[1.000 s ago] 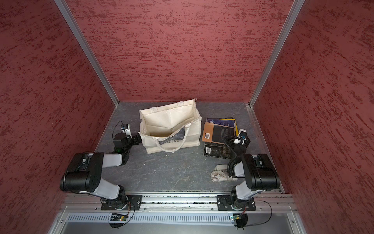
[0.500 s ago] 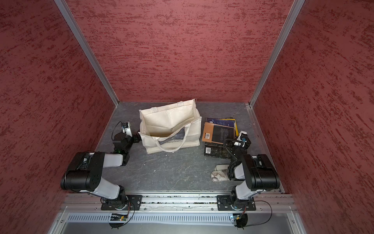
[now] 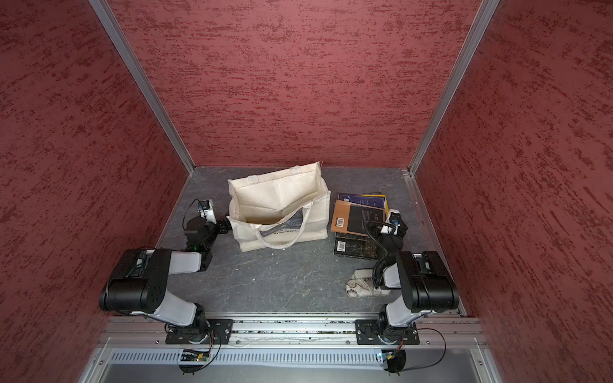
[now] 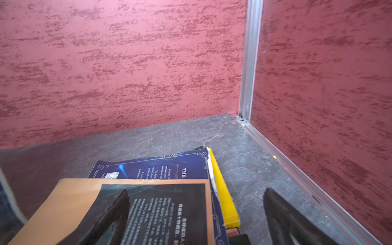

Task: Take out the books from the canvas bag
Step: Reset both arms

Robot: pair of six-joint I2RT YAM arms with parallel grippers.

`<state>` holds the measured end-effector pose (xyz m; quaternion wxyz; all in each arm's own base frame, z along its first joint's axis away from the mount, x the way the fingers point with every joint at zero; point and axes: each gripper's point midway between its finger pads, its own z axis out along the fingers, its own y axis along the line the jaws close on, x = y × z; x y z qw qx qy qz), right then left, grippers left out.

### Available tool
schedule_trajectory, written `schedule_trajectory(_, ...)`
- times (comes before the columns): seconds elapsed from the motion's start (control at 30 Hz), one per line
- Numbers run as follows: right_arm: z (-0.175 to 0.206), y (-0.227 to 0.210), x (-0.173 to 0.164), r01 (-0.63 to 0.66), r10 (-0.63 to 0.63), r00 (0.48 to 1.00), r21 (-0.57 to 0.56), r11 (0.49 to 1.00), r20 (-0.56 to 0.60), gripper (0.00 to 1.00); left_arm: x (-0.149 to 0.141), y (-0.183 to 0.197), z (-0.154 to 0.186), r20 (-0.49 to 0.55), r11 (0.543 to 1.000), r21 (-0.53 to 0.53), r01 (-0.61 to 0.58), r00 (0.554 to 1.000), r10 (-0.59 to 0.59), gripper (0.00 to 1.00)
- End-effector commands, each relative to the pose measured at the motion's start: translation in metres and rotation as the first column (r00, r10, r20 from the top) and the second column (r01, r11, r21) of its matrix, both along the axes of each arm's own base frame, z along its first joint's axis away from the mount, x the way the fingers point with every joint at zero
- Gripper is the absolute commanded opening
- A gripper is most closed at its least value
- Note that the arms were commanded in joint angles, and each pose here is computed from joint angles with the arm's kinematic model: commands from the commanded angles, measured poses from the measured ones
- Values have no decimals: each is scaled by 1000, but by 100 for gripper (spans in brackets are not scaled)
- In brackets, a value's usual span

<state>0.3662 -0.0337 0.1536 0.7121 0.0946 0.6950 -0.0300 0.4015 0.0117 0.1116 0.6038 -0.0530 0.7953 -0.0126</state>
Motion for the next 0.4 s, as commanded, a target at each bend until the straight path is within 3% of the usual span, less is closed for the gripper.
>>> schedule_trajectory(0.0, 4, 10, 6, -55, 54, 999, -31, 998, -2, 99, 0, 1, 2, 13, 1000, 6, 3, 1000, -3, 100)
schedule_trajectory(0.37, 3, 9, 7, -56, 56, 998, -26, 998, -4, 99, 0, 0, 2, 13, 1000, 6, 4, 1000, -4, 100)
